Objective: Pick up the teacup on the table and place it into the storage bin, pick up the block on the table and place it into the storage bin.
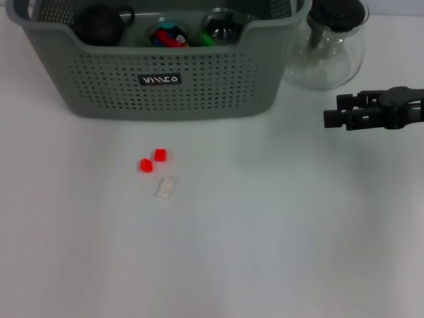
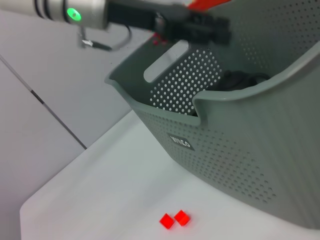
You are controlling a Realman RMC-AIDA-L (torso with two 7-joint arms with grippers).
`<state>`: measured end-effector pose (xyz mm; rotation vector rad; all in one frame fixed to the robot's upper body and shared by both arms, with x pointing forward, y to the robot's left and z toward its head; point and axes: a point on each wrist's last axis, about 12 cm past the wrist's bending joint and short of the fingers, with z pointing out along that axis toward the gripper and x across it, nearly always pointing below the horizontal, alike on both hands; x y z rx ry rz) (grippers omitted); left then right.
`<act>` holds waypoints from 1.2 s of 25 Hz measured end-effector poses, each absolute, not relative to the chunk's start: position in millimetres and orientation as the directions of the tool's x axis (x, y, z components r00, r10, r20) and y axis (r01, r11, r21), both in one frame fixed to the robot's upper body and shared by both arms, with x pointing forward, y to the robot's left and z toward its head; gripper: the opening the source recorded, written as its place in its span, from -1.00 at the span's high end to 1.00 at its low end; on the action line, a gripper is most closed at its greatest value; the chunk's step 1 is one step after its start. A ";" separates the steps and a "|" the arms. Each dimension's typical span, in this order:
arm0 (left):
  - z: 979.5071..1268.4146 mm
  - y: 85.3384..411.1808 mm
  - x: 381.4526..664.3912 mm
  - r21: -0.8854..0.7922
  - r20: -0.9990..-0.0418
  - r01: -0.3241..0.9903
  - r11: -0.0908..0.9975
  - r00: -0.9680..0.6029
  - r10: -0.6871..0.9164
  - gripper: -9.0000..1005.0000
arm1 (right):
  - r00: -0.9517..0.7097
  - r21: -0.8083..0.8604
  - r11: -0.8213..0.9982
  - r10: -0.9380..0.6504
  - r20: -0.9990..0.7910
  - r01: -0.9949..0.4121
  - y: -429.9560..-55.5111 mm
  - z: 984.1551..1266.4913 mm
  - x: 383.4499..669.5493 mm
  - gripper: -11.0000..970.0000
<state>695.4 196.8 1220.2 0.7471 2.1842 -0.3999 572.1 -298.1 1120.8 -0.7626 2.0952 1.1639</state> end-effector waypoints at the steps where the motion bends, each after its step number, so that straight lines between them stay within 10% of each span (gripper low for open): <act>1: 1227.6 199.2 691.8 -0.056 -0.777 0.636 0.770 -0.513 0.366 -0.15 | -0.644 0.520 0.446 -0.186 -0.742 -0.728 -298.1 1120.8 572.1 -0.94; 13: 1287.4 241.4 576.5 -0.064 -0.932 0.967 0.248 -0.147 0.332 -0.45 | -0.640 0.515 0.451 -0.182 -0.747 -0.729 -299.8 1120.2 571.8 -0.94; 21: 1235.9 242.2 543.6 -0.123 -0.824 0.985 0.120 -0.168 0.540 -0.45 | -0.641 0.517 0.450 -0.180 -0.746 -0.728 -297.8 1119.6 572.0 -0.94; 30: 1153.7 233.9 558.3 -0.120 -0.574 0.964 0.236 -0.261 0.776 -0.45 | -0.650 0.527 0.448 -0.178 -0.739 -0.722 -294.8 1117.7 572.0 -0.94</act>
